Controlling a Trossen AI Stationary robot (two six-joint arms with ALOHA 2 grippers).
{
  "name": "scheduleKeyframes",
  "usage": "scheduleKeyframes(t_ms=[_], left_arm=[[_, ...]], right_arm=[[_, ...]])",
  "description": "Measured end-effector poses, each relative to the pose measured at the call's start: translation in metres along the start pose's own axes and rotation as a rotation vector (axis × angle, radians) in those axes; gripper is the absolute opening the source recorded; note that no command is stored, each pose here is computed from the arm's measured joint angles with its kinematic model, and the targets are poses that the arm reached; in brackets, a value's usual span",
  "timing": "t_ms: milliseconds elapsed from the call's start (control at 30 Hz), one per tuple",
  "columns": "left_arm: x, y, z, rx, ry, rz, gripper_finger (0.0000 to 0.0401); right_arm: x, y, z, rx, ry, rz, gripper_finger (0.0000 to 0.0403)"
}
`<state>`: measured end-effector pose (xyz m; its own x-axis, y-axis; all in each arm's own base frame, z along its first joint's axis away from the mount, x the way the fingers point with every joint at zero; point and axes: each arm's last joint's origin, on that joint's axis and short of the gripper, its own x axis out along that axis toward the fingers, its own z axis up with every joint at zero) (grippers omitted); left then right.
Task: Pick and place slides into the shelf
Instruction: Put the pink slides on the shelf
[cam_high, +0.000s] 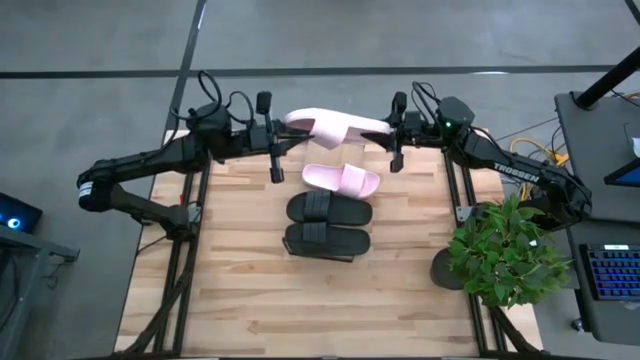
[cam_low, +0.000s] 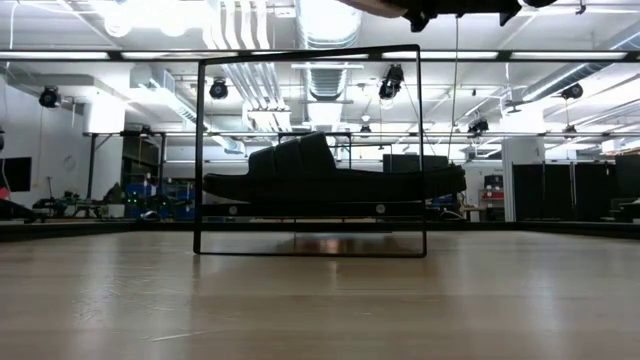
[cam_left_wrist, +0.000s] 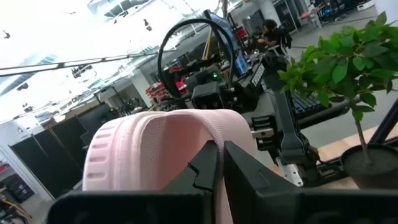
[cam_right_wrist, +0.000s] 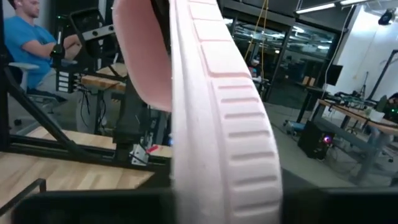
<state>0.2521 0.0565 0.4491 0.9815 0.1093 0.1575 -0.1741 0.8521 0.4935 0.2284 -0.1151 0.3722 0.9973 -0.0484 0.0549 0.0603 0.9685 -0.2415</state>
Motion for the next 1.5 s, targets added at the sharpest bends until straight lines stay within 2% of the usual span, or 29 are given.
scheduleKeyframes(t_ms=[33, 133, 267, 367, 533, 667, 800, 933, 1100, 1333, 1500], left_arm=[[-0.001, 0.0, 0.001, 0.0, -0.001, 0.001, 0.0], [-0.003, 0.0, 0.0, 0.003, 0.017, -0.01, 0.0], [-0.011, -0.002, -0.001, -0.004, 0.1, -0.047, 0.001], [-0.022, -0.001, 0.001, -0.008, 0.172, -0.055, 0.0045], [-0.042, 0.0, 0.006, -0.009, 0.226, -0.051, 0.0129], [-0.045, 0.0, 0.007, -0.051, 0.248, -0.055, 0.0185], [-0.041, -0.003, 0.001, -0.085, 0.324, -0.091, 0.0216], [-0.028, -0.01, -0.016, -0.097, 0.437, -0.149, 0.0228], [-0.02, -0.01, -0.019, -0.093, 0.537, -0.172, 0.0229], [-0.013, -0.009, -0.028, -0.124, 0.673, -0.195, 0.0229], [-0.006, -0.007, -0.044, -0.153, 0.755, -0.181, 0.0229]], right_arm=[[0.0, 0.0, 0.0, 0.0, 0.0, 0.0, 0.0048], [0.0, 0.0, 0.002, 0.014, 0.03, 0.008, 0.005], [-0.002, 0.0, 0.007, 0.078, 0.144, 0.036, 0.005], [-0.005, 0.001, 0.011, 0.12, 0.242, 0.025, 0.005], [-0.013, 0.001, 0.025, 0.12, 0.394, -0.047, 0.005], [-0.016, 0.002, 0.036, 0.17, 0.452, -0.034, 0.005], [-0.009, 0.001, 0.04, 0.21, 0.528, -0.004, 0.005], [0.006, 0.0, 0.038, 0.245, 0.636, 0.031, 0.005], [0.026, -0.002, 0.039, 0.208, 0.797, 0.017, 0.005], [0.044, -0.001, 0.058, 0.144, 0.842, 0.059, 0.005], [0.054, 0.004, 0.07, 0.112, 0.86, 0.096, 0.005]])
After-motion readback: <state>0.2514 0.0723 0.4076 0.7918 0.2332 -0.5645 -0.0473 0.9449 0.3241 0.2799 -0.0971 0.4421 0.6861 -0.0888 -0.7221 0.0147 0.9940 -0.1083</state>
